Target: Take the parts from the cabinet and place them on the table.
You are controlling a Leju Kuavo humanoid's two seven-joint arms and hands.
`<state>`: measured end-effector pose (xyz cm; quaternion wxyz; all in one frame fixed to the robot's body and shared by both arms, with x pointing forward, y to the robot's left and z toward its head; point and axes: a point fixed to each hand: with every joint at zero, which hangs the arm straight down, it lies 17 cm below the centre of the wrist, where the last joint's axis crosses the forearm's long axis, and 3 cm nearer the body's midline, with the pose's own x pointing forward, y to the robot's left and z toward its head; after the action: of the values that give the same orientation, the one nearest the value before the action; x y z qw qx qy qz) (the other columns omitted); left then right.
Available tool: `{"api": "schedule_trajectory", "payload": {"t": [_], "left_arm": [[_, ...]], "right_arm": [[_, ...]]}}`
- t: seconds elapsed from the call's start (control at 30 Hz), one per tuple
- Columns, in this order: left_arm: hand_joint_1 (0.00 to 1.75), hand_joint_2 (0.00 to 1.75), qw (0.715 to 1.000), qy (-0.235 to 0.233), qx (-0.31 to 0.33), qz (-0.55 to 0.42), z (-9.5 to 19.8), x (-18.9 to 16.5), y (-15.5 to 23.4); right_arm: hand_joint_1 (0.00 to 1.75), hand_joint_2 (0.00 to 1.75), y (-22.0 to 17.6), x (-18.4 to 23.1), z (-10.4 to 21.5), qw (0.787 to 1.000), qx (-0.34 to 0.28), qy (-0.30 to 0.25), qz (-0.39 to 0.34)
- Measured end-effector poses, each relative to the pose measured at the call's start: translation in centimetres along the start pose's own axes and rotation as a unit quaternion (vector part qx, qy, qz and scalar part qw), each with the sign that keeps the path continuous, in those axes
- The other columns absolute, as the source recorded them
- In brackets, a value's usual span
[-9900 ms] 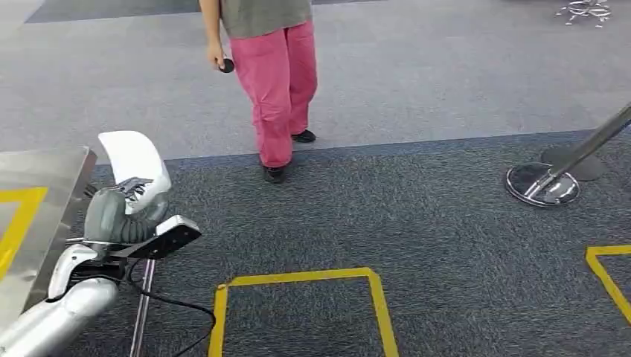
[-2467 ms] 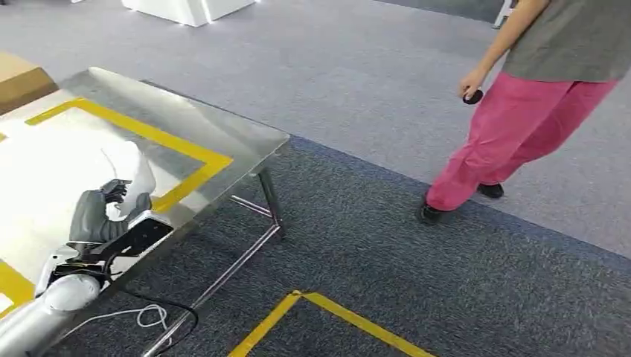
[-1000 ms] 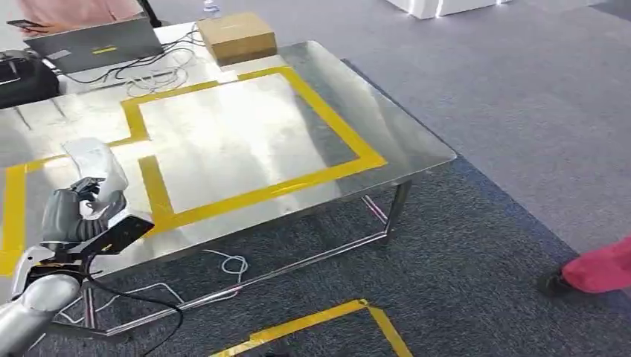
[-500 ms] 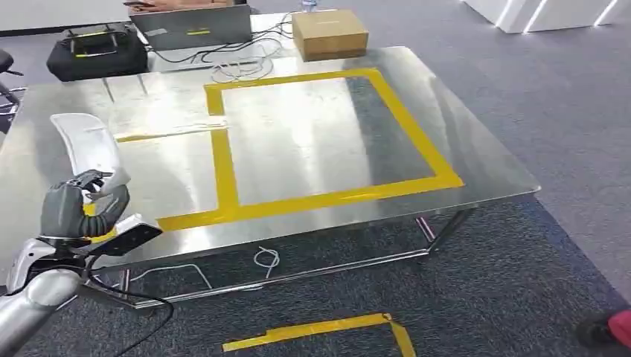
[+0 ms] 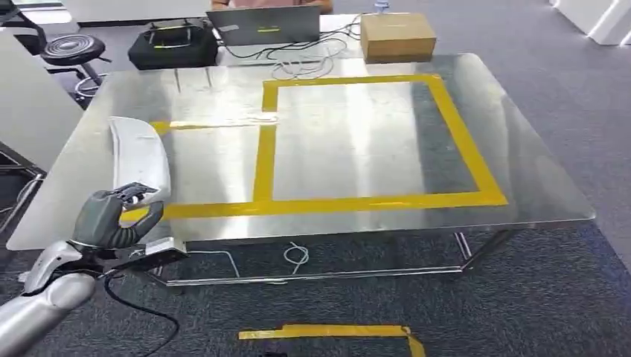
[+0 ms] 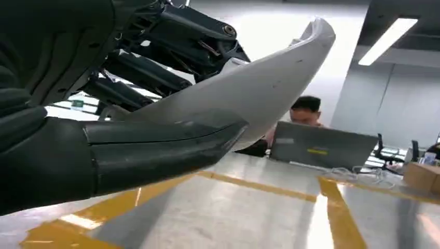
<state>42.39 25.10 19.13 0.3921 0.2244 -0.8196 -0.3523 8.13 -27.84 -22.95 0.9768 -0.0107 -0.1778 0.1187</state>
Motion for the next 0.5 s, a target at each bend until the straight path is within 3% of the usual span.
{"api": "schedule_trajectory", "payload": {"t": [0.5], "left_arm": [[1.75, 1.75, 0.998, -0.024, -0.058, -0.002, 0.4, 1.6, -4.3]], "right_arm": [[0.00, 0.00, -0.2, 0.5, -0.6, 1.000, 0.000, -0.001, -0.001]]}}
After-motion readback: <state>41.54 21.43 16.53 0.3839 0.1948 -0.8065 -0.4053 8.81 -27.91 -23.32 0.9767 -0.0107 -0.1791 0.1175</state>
